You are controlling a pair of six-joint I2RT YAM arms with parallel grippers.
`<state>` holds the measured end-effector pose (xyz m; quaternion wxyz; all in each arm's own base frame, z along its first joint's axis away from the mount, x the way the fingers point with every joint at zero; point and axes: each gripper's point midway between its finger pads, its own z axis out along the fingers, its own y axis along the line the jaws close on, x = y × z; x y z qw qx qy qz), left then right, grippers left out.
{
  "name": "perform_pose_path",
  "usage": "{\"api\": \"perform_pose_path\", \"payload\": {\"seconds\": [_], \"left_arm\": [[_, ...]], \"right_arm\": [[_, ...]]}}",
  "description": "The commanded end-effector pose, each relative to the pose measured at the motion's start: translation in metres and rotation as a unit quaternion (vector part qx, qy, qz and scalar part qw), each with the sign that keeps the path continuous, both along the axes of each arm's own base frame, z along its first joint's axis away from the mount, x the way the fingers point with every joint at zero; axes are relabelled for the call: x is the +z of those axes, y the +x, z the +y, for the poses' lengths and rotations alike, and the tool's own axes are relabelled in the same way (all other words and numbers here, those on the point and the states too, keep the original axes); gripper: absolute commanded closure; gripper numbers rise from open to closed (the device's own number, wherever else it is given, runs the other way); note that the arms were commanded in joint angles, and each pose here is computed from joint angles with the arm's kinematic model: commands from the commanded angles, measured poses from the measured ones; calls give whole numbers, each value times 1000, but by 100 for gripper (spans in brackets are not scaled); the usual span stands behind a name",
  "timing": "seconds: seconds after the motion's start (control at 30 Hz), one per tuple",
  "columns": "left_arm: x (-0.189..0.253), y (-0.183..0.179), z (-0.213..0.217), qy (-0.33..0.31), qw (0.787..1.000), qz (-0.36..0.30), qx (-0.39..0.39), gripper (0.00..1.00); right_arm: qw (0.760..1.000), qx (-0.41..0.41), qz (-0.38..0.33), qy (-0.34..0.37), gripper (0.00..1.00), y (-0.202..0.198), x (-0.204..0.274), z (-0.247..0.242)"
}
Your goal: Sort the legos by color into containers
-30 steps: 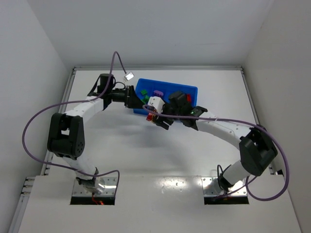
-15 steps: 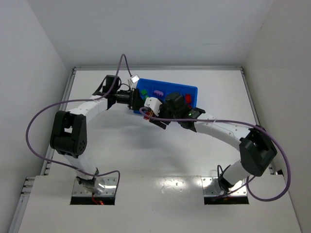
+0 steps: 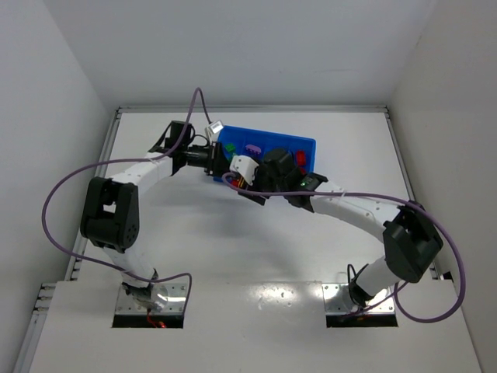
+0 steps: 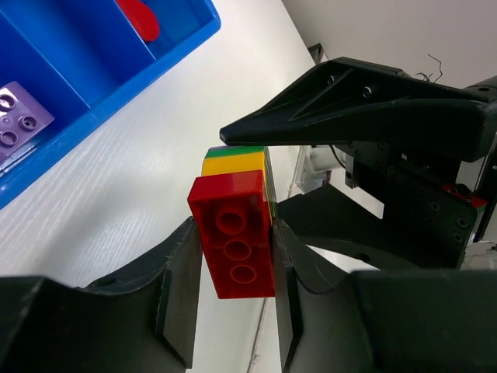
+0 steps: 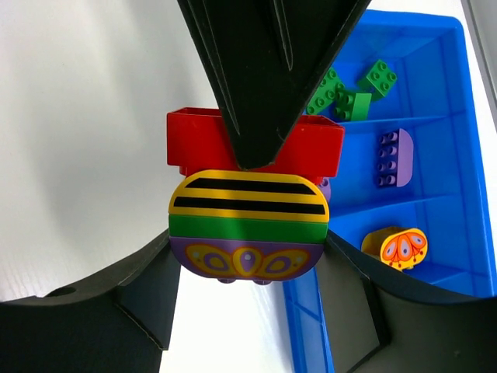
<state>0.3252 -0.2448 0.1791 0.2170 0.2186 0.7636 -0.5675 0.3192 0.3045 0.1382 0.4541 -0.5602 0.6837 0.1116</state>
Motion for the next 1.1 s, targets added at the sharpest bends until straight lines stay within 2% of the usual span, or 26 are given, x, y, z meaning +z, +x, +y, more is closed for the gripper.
{"api": "perform_pose_path", "payload": {"seconds": [0.0, 0.17, 0.33, 0.53, 0.73, 0.87, 0.93, 1.0, 1.07], "left_arm": [[20, 3, 2, -17, 997, -67, -18, 100], [38, 30, 32, -10, 995, -93, 41, 100], [49, 49, 35, -10, 993, -107, 51, 100], [57, 55, -9, -16, 993, -119, 19, 100], [70, 48, -52, -37, 991, -130, -13, 100], [65, 45, -51, -34, 992, -122, -8, 100], [66, 41, -43, -31, 992, -122, 2, 100], [61, 43, -29, -24, 993, -117, 21, 100], [69, 40, -18, -21, 991, -127, 36, 100]], "right_arm": [[999, -16, -29, 28, 96, 6, 22, -5], [999, -34, -14, 2, 96, -15, 9, -37], [998, -52, 6, -18, 96, -42, -3, -67], [997, -62, 30, -35, 96, -65, -7, -89], [996, -21, 77, -26, 96, -94, -12, -87], [992, 6, 124, 8, 96, -105, -3, -77], [983, 53, 172, 21, 94, -125, 0, -65], [964, 88, 248, 14, 93, -147, -13, -59], [955, 106, 277, 29, 92, -153, -13, -51]]}}
